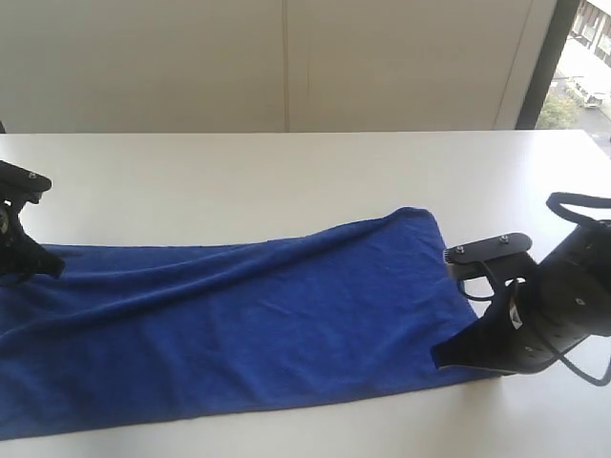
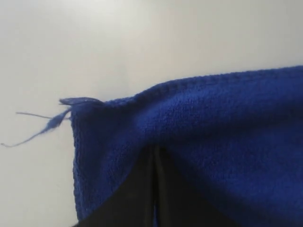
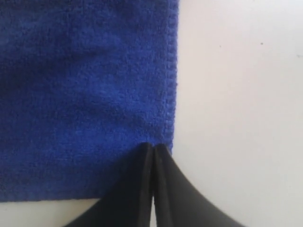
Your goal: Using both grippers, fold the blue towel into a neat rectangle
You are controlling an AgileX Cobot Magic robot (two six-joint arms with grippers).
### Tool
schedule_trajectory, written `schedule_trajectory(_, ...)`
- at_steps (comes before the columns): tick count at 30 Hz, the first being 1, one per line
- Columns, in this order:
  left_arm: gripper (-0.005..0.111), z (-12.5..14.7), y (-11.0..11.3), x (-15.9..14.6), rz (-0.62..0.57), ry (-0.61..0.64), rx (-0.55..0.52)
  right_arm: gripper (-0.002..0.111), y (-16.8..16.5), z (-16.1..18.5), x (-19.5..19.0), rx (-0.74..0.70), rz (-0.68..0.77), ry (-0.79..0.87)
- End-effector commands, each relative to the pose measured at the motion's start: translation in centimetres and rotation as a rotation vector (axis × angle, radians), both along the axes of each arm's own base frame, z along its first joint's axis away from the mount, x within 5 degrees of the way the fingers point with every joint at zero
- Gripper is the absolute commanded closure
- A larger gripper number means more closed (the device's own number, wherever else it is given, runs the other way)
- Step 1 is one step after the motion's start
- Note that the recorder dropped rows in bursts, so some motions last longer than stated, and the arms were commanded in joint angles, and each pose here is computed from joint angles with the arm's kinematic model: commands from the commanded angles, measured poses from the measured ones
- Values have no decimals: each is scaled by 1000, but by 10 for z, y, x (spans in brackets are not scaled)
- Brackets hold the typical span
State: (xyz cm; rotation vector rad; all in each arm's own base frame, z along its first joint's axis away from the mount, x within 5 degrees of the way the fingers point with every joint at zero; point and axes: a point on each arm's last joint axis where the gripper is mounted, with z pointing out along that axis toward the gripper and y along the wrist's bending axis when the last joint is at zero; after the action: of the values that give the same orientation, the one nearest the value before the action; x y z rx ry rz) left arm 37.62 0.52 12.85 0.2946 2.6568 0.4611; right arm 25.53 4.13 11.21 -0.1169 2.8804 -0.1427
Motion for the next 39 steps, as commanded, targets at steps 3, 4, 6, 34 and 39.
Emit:
schedule_trajectory(3, 107, -10, 3, -3, 41, 33, -14, 108, -27, -33, -81, -236, -166, 613)
schedule_trajectory(4, 107, -10, 3, -3, 41, 33, -14, 108, -27, -30, -80, -234, -167, 603)
schedule_trajectory(6, 107, -4, 2, -3, 60, 9, -30, 108, -28, -17, -77, -233, -167, 527)
schedule_trajectory(34, 107, 140, -99, -123, -357, -59, -295, 108, -66, 92, 66, -87, -128, -242)
schedule_trajectory(39, 107, 126, -95, -167, -378, -94, -331, 108, -76, 66, 93, -79, -94, -182)
